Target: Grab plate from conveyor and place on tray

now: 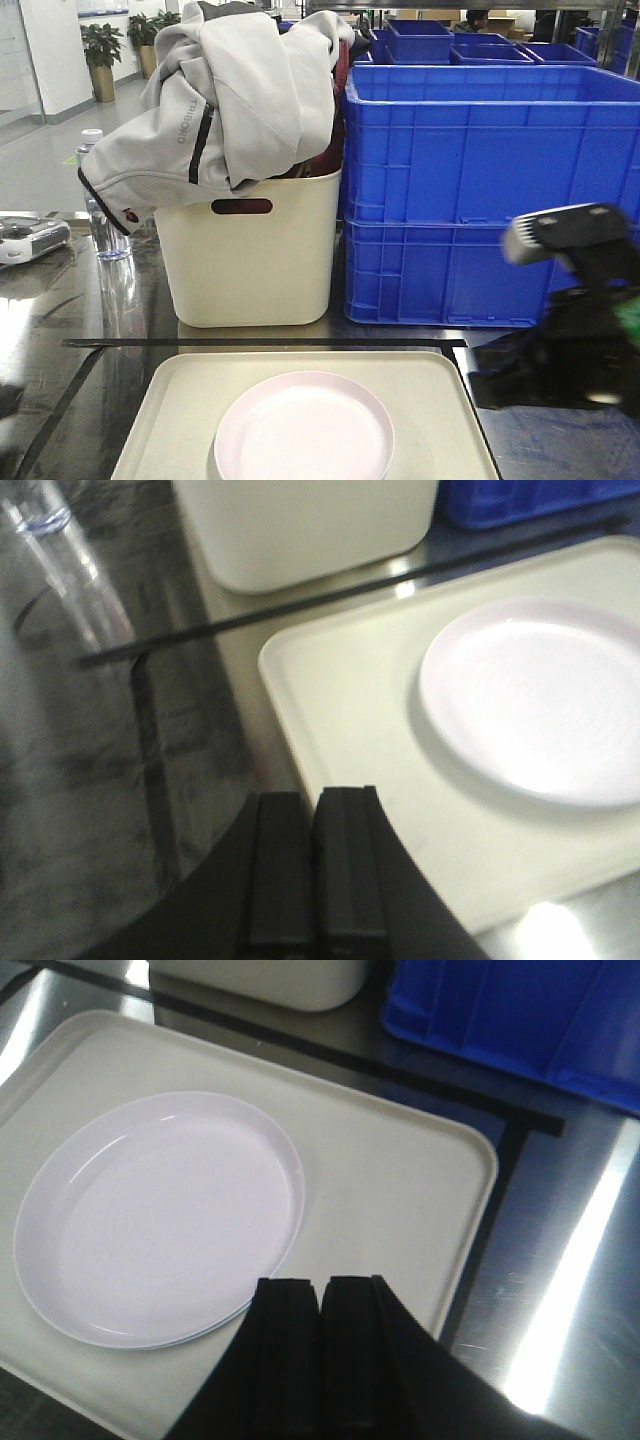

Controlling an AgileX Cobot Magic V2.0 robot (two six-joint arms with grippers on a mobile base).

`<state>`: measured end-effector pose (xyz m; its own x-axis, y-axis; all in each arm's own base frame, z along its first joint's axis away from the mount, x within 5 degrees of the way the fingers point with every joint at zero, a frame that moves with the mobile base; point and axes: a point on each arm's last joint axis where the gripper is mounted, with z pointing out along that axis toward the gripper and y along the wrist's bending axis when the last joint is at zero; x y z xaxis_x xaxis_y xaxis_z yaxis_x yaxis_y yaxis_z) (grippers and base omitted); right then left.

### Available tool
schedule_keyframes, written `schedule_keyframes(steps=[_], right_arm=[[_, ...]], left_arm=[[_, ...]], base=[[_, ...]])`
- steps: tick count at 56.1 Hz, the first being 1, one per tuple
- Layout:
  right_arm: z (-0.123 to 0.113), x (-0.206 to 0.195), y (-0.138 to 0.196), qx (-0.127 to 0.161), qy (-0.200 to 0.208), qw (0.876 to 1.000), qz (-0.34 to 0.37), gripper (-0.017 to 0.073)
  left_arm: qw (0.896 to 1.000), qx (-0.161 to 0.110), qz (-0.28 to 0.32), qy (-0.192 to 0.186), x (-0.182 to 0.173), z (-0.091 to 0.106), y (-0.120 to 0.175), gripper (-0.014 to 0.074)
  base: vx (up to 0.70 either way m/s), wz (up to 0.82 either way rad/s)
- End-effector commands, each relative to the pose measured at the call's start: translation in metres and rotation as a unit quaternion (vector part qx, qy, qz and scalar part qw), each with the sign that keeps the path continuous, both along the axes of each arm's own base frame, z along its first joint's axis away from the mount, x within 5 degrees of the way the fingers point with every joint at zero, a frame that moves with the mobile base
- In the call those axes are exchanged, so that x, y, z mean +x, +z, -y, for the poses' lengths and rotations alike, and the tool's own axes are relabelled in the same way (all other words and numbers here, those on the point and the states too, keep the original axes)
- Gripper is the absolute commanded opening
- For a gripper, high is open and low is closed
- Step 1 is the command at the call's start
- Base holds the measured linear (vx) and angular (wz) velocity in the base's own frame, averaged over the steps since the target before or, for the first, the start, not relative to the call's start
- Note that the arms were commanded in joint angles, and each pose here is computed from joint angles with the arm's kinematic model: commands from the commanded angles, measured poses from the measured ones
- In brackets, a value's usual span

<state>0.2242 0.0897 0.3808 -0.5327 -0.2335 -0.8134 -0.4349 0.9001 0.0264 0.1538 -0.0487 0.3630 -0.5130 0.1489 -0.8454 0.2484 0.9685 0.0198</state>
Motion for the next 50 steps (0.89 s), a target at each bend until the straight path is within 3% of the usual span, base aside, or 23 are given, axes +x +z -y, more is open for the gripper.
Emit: schedule_keyframes(steps=[1, 6, 15, 27, 50], right_arm=[[0.016, -0.033, 0.029, 0.028, -0.016, 0.994, 0.107, -0.0015], [0.03, -0.071, 0.024, 0.052, -0.023, 0.983, 0.174, -0.0013], [0.044, -0.104, -0.022, 0.073, -0.037, 0.968, 0.239, -0.0013], [0.05, -0.113, -0.046, 0.097, -0.052, 0.947, 0.303, -0.0013], [0.05, -0.113, -0.047, 0.096, -0.051, 0.948, 0.3, -0.0013]], left_arm=[[0.999, -0.021, 0.048, 0.007, -0.018, -0.008, -0.001, 0.0], [0.997, -0.044, 0.054, 0.013, -0.04, -0.016, -0.025, 0.0], [0.992, -0.072, 0.108, 0.005, -0.07, -0.026, -0.055, 0.0], [0.983, -0.087, 0.161, -0.008, -0.077, -0.027, -0.056, 0.0], [0.983, -0.087, 0.16, -0.007, -0.077, -0.027, -0.056, 0.0001]], base=[[0.0, 0.0], [0.0, 0.0], [0.0, 0.0], [0.0, 0.0], [0.0, 0.0]])
